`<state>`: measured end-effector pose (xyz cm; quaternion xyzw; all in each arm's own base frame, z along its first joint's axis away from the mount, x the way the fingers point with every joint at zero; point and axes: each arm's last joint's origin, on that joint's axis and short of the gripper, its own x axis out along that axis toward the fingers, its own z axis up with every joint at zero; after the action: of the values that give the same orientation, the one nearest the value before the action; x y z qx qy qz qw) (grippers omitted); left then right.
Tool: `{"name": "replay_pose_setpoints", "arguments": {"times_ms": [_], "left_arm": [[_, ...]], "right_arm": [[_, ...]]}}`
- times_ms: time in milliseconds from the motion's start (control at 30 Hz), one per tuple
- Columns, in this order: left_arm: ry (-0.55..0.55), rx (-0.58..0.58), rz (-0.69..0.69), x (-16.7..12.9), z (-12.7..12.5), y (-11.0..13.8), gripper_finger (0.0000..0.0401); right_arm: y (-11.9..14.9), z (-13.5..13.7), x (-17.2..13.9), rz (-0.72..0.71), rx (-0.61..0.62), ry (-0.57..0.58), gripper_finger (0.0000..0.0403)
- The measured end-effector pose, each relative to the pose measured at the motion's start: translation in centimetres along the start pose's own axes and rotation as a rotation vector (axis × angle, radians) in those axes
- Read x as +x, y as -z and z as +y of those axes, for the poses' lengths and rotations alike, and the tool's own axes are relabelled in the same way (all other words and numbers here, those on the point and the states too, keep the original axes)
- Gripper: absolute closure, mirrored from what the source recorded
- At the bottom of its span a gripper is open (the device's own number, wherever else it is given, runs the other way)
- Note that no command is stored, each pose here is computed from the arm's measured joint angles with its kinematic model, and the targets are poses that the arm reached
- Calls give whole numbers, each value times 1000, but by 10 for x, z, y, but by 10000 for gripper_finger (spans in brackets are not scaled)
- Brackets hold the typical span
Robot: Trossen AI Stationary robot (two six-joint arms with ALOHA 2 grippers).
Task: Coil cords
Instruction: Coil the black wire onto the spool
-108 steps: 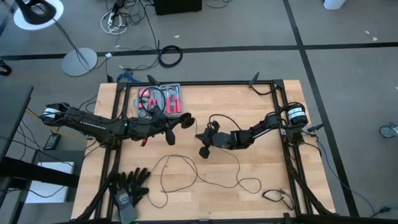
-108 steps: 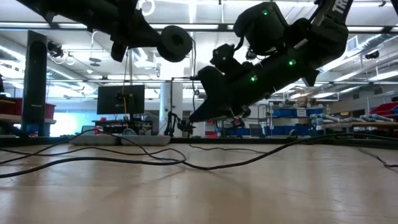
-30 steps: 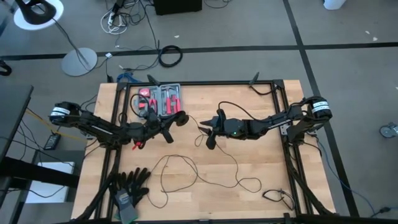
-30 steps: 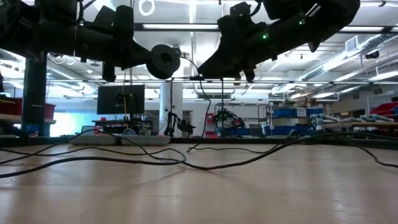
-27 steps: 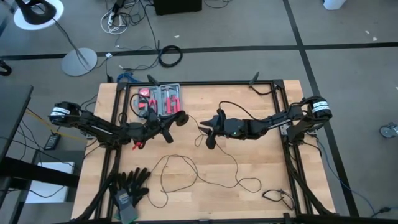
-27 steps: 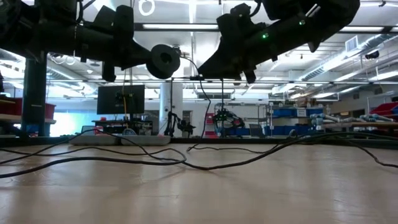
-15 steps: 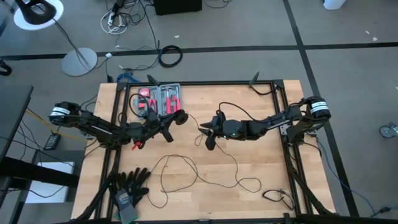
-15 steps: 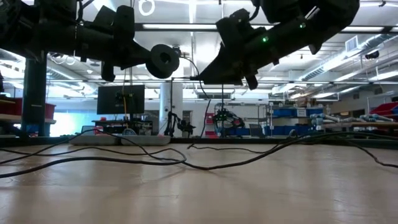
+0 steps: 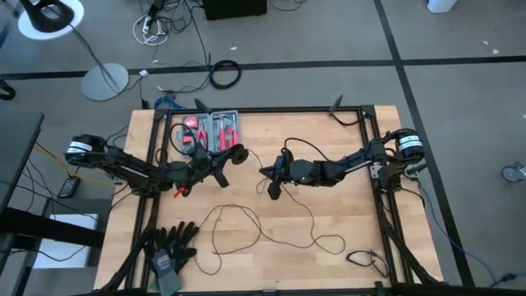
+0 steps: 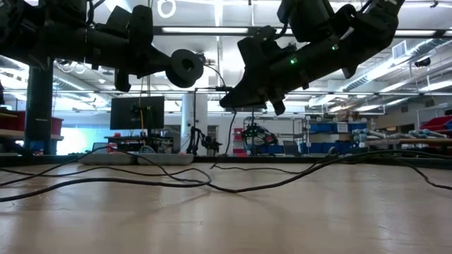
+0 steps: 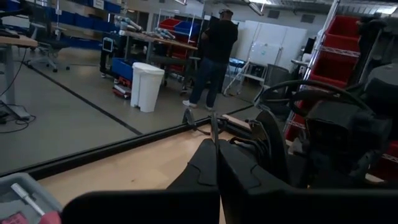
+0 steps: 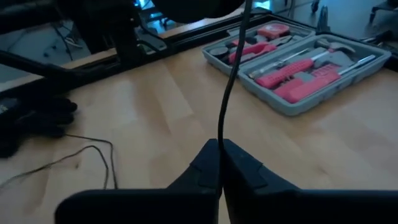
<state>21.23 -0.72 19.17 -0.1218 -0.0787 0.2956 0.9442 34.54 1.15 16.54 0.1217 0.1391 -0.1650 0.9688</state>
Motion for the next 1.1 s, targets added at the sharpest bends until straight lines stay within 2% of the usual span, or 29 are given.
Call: {"name": "replay_pose_setpoints", "arguments": {"times_ms": [267, 400, 567, 767, 900, 1100], "left_arm": [[-6, 0, -1, 0, 0, 0, 401], [-6, -1, -2, 0, 0, 0, 401], [-7, -6, 3, 0, 0, 1, 401], [-39, -1, 61, 0, 3, 8, 401], [-69, 21, 100, -1, 5, 13, 401], [-84, 36, 133, -1, 6, 17, 401]], "right_arm": [[-2, 1, 6, 32, 15, 34, 400], [-9, 5, 31, 123, 14, 20, 401], [-11, 11, 69, 294, -48, -7, 401], [-39, 31, 93, 249, -144, -150, 402], [-52, 33, 96, 255, -188, -156, 402], [-65, 27, 95, 243, -173, -189, 403]]}}
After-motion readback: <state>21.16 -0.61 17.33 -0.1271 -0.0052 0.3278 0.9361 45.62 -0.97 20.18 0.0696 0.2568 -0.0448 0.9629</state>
